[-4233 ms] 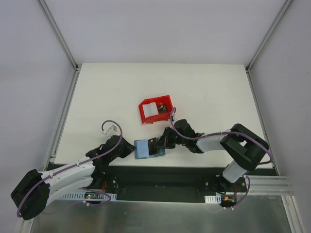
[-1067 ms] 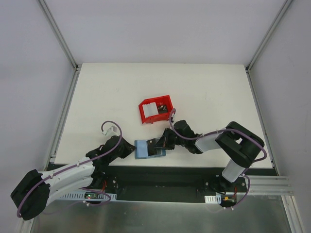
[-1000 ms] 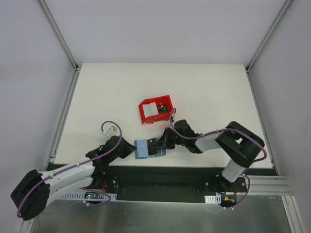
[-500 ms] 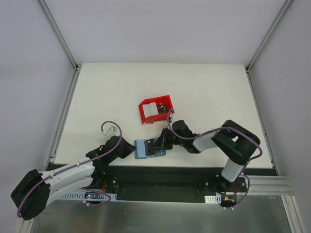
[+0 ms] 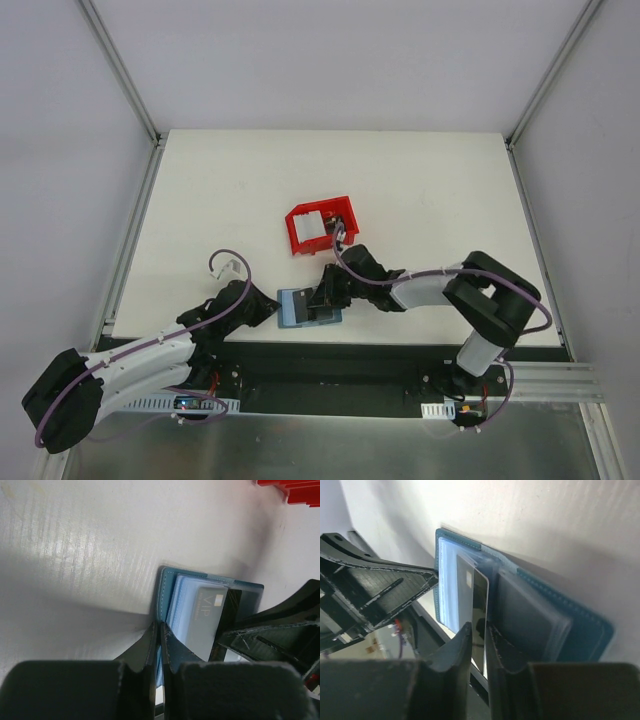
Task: Put the credit cards into the card holder
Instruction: Insert the credit card into the card holder.
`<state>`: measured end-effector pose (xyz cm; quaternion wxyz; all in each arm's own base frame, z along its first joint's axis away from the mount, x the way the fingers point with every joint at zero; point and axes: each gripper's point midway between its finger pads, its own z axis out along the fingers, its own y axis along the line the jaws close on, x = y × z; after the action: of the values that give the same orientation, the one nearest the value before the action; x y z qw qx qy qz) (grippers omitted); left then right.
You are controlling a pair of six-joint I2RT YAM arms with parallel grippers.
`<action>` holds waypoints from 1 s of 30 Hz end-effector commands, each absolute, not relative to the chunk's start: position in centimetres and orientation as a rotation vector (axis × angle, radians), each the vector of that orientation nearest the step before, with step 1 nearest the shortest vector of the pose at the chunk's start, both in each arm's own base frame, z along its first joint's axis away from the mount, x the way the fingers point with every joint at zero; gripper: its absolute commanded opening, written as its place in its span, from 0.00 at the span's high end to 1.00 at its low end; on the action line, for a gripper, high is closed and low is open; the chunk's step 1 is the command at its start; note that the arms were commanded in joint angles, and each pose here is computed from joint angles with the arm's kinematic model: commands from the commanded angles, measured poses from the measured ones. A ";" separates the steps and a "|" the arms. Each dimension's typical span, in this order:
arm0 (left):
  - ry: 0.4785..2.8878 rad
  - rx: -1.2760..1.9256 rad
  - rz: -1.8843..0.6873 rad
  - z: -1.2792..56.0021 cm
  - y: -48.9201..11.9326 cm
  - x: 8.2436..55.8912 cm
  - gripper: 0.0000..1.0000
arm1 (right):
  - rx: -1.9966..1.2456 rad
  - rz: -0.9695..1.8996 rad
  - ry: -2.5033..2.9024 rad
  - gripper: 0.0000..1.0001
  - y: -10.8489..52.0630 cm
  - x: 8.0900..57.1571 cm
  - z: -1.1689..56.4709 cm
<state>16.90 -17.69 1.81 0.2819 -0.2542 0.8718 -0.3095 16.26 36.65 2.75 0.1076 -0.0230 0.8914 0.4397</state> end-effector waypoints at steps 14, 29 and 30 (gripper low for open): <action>2.326 -0.649 -0.861 2.5 -18.4 17.1 1.00 | -0.325 1.057 2.674 0.68 36.5 15.8 3.6; 2.321 -0.642 -0.868 2.7 -18.5 17.2 1.00 | -0.478 1.142 2.650 0.69 40.2 14.9 5.2; 2.319 -0.642 -0.868 2.7 -18.5 17.2 1.00 | -0.476 1.140 2.650 0.69 40.2 14.9 5.2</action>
<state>16.87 -17.73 1.70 0.2806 -0.2517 0.8734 -0.3084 15.31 38.03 3.16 0.1085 -0.1375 0.9204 0.3497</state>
